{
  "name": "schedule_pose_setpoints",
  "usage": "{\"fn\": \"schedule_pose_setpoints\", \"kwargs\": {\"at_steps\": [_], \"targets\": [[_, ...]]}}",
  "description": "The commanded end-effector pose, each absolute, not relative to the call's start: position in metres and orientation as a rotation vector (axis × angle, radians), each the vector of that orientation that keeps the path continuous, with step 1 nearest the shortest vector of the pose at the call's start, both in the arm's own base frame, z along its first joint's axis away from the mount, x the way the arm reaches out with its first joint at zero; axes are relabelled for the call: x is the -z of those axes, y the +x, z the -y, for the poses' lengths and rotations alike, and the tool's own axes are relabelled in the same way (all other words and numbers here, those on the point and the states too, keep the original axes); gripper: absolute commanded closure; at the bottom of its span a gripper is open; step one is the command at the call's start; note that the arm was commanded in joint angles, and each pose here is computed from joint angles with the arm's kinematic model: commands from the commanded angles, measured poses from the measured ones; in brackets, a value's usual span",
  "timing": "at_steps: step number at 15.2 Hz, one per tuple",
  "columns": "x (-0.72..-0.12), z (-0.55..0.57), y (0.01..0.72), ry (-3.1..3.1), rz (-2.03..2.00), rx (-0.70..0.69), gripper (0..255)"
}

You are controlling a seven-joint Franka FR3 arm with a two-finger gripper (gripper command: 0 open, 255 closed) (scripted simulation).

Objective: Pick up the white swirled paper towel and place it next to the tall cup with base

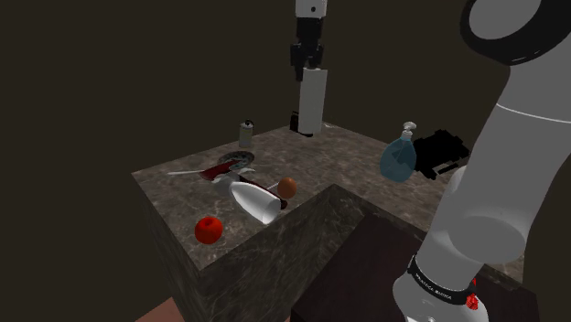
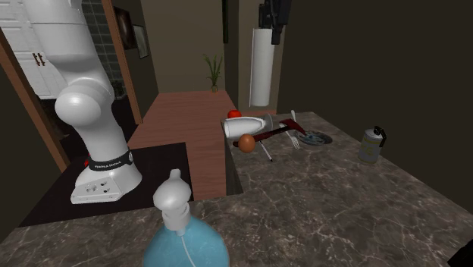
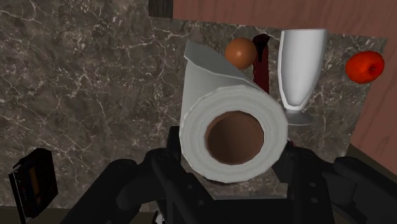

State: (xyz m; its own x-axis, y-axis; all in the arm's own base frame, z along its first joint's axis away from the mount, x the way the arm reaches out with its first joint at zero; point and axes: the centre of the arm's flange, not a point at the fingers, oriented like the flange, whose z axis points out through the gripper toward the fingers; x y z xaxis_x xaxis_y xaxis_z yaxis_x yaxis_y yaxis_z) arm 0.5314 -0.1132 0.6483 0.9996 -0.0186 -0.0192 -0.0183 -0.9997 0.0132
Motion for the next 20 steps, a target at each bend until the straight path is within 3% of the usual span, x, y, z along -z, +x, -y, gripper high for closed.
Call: {"fn": "schedule_pose_setpoints", "kwargs": {"at_steps": [1,20], "targets": [[-0.639,0.114,0.532,3.128,0.029,0.029,255],[-0.538,0.114,0.532,3.128,0.029,0.029,255]]}}
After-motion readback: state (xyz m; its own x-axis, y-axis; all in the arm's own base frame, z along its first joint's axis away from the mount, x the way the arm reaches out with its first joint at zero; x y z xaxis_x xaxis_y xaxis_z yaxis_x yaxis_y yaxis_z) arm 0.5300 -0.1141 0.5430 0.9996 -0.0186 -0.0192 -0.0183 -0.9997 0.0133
